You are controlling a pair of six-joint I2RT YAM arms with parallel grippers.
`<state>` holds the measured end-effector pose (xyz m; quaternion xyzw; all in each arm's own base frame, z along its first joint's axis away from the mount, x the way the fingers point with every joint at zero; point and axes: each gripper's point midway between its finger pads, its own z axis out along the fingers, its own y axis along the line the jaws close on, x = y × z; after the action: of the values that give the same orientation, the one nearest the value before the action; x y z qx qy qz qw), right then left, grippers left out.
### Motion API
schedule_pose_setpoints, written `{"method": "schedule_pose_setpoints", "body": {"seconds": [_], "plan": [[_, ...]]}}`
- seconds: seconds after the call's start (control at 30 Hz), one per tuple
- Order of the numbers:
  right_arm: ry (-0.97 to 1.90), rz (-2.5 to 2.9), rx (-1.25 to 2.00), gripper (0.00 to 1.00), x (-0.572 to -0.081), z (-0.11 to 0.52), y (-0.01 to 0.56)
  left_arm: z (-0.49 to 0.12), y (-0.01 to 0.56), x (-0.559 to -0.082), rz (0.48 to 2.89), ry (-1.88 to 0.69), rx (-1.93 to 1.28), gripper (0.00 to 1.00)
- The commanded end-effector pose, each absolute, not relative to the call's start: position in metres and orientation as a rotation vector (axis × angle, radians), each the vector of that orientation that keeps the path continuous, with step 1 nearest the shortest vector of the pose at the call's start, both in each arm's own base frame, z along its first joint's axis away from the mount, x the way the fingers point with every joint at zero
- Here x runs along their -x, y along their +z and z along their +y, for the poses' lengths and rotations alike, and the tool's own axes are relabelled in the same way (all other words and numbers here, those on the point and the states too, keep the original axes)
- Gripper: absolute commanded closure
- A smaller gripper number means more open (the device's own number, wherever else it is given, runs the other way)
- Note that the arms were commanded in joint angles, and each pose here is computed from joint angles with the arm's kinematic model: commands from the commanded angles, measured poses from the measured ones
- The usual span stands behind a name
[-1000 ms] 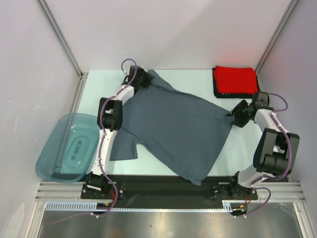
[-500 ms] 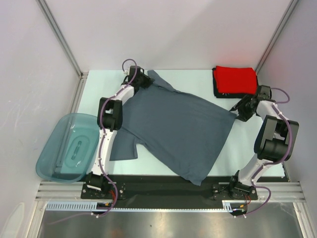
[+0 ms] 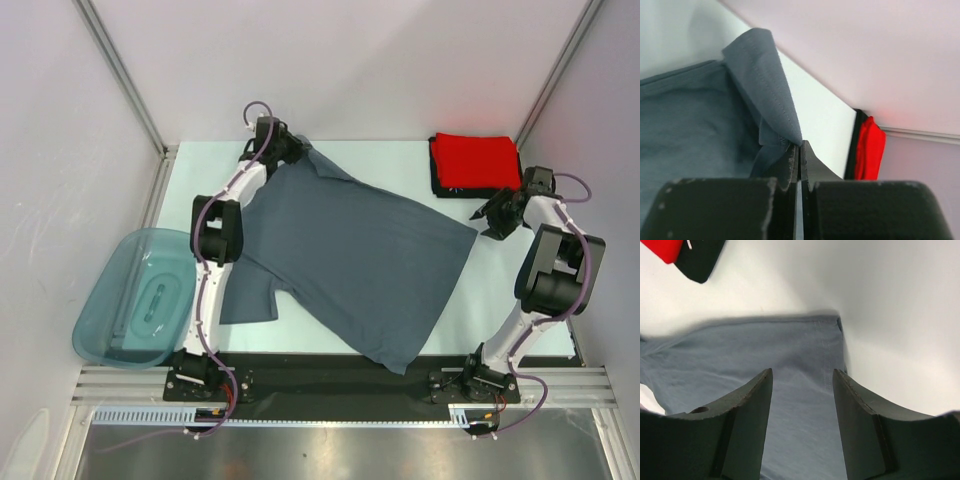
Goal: Fold and stack the t-shirts
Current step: Fold the tshirt
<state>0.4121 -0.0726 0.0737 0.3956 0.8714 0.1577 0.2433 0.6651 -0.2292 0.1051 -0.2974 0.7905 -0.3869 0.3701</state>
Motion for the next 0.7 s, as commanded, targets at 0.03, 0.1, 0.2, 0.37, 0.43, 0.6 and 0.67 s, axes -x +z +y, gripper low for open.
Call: {"method": "schedule_pose_setpoints", "body": {"seconds": [0.03, 0.1, 0.2, 0.37, 0.43, 0.6, 0.67], "plan": [[0.404, 2.378, -1.064, 0.45, -0.429, -0.083, 0.077, -0.231, 0.199, -0.661, 1.912, -1.048, 0.624, 1.00], [0.374, 2.398, -1.044, 0.50, -0.432, -0.088, 0.070, -0.231, 0.198, -0.661, 1.915, -1.048, 0.627, 1.00], [0.333, 2.427, -0.993, 0.52, -0.436, -0.094, 0.061, -0.231, 0.197, -0.660, 1.918, -1.058, 0.638, 1.00], [0.276, 2.479, -0.920, 0.47, -0.439, -0.096, 0.048, -0.237, 0.194, -0.657, 1.931, -1.065, 0.634, 1.00], [0.277, 2.491, -0.888, 0.46, -0.442, -0.096, 0.045, -0.237, 0.194, -0.656, 1.932, -1.066, 0.636, 1.00], [0.246, 2.524, -0.861, 0.47, -0.441, -0.098, 0.037, -0.236, 0.196, -0.656, 1.931, -1.063, 0.638, 1.00], [0.246, 2.543, -0.838, 0.48, -0.441, -0.097, 0.031, -0.237, 0.196, -0.656, 1.931, -1.068, 0.641, 1.00]]}}
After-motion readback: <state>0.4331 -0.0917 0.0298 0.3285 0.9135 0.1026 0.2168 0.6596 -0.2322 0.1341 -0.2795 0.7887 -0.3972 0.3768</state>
